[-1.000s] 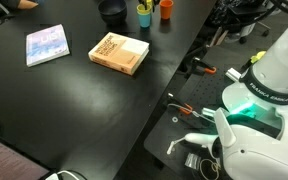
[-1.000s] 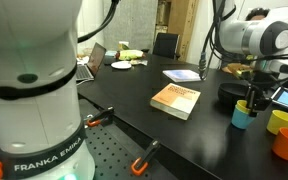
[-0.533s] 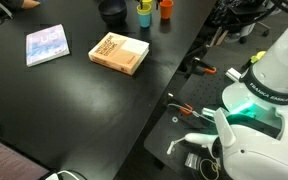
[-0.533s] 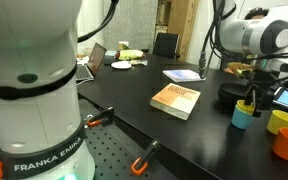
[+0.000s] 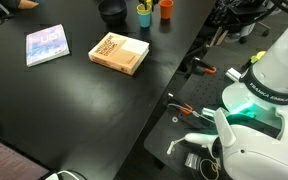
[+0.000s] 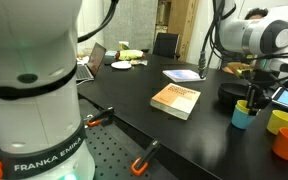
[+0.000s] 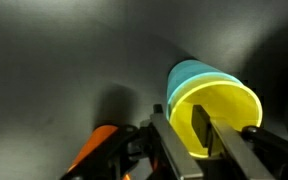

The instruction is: Unstack the plastic cups

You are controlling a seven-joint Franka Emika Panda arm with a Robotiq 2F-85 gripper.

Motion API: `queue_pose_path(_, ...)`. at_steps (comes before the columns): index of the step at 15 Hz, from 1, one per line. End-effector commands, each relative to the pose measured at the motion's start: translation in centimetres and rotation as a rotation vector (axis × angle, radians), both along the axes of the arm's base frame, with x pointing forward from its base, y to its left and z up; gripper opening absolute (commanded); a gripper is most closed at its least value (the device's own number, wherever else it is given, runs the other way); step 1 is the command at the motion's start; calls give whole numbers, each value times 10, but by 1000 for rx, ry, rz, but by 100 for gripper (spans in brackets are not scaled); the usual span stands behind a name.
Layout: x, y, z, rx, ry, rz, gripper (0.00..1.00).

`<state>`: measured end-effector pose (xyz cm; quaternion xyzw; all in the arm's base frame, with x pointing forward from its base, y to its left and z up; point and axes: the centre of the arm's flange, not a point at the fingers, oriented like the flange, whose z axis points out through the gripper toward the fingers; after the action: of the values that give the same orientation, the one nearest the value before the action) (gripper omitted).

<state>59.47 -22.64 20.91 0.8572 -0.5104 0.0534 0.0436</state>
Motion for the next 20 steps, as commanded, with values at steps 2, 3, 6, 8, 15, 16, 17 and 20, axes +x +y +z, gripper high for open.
queue_pose_path(2,1,3,8,7,-26,12,4)
queue_pose_path(3,1,3,8,6,-27,13,1)
queue_pose_path(6,2,4,15,2,-41,13,4)
queue_pose_path(8,0,4,18,3,-41,12,5)
queue_pose_path(15,-9,8,47,-17,-162,26,4)
queue_pose_path(16,-11,7,53,-13,-185,19,4)
queue_pose_path(17,-13,7,59,-20,-197,12,4)
queue_pose_path(20,-25,6,83,-39,-225,-1,4)
